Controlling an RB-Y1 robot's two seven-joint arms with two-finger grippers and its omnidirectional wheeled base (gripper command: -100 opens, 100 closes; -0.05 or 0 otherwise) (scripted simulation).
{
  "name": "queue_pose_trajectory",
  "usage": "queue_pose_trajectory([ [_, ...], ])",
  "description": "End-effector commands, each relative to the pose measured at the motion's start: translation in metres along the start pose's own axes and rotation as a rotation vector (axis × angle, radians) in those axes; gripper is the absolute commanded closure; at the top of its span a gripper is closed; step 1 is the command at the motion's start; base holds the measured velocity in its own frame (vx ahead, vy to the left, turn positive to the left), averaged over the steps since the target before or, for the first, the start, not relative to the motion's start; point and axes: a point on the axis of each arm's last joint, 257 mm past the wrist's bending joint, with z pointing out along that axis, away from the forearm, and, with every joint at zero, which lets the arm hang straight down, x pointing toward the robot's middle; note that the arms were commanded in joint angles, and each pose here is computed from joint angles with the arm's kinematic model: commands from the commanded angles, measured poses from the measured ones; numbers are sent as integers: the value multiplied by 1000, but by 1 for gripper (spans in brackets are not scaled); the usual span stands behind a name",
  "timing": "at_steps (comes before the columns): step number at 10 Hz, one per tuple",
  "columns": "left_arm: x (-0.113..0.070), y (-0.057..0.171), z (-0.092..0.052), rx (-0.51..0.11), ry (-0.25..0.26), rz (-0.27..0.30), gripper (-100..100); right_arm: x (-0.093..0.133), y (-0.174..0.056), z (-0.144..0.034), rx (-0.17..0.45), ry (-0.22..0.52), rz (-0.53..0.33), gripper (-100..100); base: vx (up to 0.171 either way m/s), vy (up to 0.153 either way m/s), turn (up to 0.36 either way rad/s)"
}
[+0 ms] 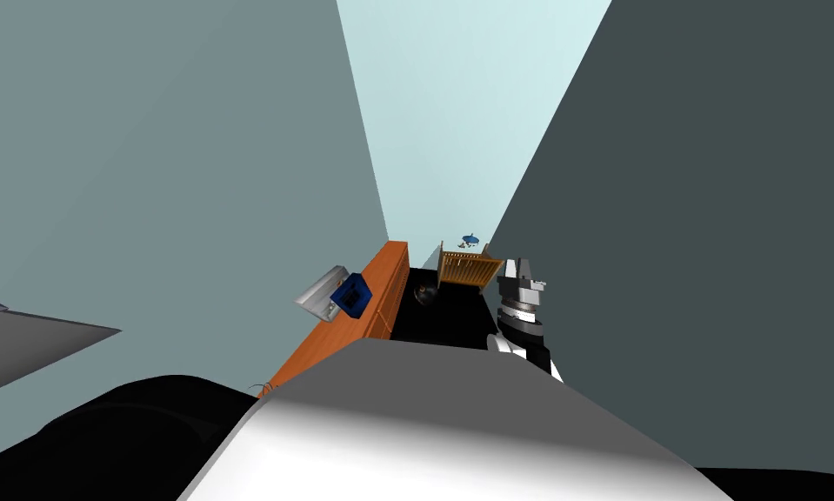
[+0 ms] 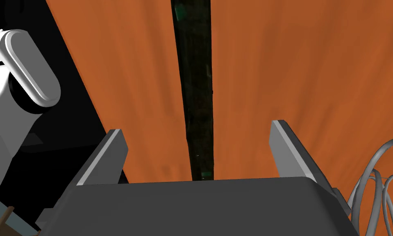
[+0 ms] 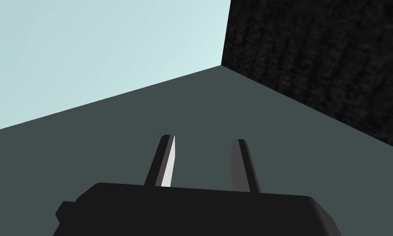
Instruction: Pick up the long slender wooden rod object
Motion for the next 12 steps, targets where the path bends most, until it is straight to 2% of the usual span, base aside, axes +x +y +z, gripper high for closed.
queue_pose_trajectory([
  [1,-5,-9,9,-4,-1,-8,-100,0,0,0,0,0,0,0,-63,33,-56],
  [2,-2,-6,6,-1,-2,-6,-100,0,0,0,0,0,0,0,-28,14,-13],
  [3,-2,-7,6,-2,-1,-6,100,0,0,0,0,0,0,0,0,0,0],
  [7,-2,-7,6,-2,-1,-4,100,0,0,0,0,0,0,0,0,0,0],
  [8,-2,-7,6,-2,-1,-4,0,0,0,0,0,0,0,0,0,0,0],
  [9,2,3,-4,1,1,3,100,0,0,0,0,0,0,0,43,-32,64],
  [10,5,6,-8,3,2,7,100,0,0,0,0,0,0,0,81,-45,79],
  [12,5,5,-8,1,5,7,100,0,0,0,0,0,0,0,38,-20,13],
])
